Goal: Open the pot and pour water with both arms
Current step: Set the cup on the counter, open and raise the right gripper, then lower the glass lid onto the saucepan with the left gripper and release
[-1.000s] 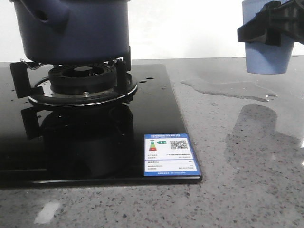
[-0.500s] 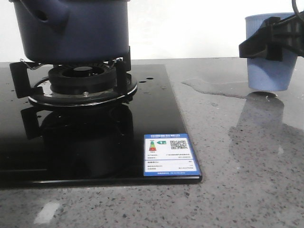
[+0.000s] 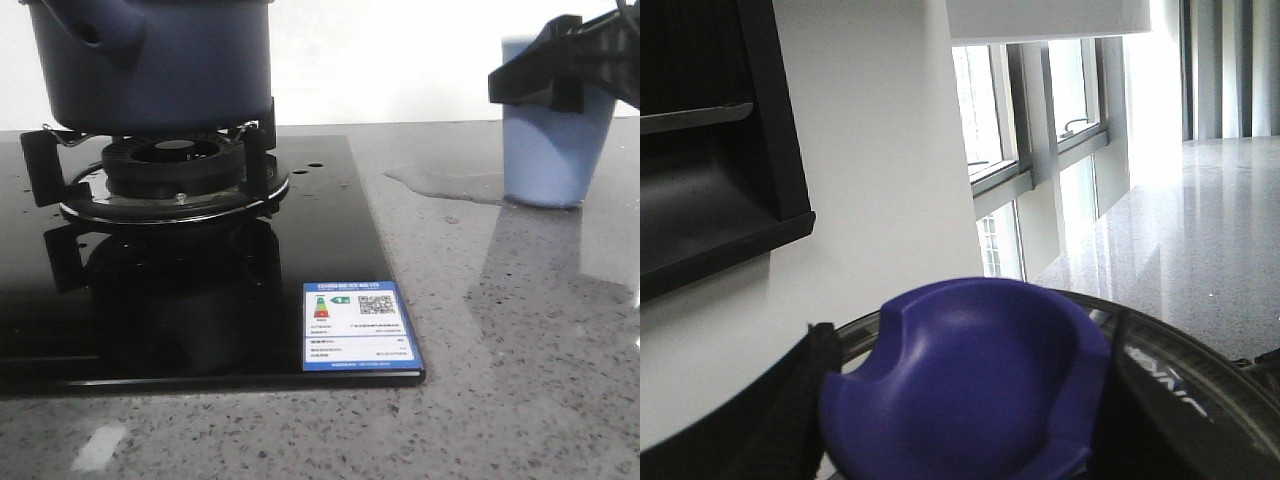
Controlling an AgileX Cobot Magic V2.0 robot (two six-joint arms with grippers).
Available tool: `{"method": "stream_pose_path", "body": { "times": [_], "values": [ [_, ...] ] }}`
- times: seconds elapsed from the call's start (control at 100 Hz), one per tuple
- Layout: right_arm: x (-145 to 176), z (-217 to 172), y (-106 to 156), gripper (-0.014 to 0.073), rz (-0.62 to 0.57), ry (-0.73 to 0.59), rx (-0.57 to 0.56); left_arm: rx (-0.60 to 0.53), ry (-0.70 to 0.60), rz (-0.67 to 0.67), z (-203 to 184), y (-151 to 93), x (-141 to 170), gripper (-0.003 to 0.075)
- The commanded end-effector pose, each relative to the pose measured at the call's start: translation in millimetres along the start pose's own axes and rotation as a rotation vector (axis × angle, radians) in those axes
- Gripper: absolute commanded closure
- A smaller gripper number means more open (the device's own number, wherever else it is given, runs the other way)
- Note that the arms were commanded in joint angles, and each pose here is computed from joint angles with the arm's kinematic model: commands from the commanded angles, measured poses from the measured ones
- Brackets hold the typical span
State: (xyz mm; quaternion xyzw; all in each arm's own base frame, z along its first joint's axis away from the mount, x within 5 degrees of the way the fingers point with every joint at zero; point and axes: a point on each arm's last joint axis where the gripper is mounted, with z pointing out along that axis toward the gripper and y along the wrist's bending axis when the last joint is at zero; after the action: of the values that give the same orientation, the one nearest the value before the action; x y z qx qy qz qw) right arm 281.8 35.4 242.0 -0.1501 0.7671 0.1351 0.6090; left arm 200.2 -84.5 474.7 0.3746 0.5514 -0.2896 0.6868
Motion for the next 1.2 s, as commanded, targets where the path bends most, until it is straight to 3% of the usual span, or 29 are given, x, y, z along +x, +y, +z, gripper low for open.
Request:
{"method": "stream_pose_path", "body": {
  "times": [0.0, 0.63, 0.7, 0.77, 0.94, 1.19],
  "values": [
    [-21, -6, 1, -0.0007, -0.016, -0.103, -0.014, -0.004, -0.105, -0.025, -6, -6, -22, 0.0428],
    [-75, -55, 22, 0.0006, -0.112, -0.366, -0.043, -0.017, -0.102, -0.026, -5, -4, -21, 0.0428],
    [-88, -71, 29, 0.0062, -0.115, -0.433, -0.054, -0.036, -0.089, -0.02, -5, -2, -20, 0.0428],
    [-99, -89, 36, 0.0174, -0.112, -0.493, -0.062, -0.058, -0.061, -0.013, -3, 3, -15, 0.0428],
    [-115, -133, 59, 0.0669, -0.173, -0.565, -0.112, -0.069, -0.003, -0.082, 15, 24, 12, 0.0428],
    [-117, -177, 83, 0.0662, -0.306, -0.567, -0.14, -0.053, 0.106, -0.176, 53, 48, 67, 0.0428]
  ]
}}
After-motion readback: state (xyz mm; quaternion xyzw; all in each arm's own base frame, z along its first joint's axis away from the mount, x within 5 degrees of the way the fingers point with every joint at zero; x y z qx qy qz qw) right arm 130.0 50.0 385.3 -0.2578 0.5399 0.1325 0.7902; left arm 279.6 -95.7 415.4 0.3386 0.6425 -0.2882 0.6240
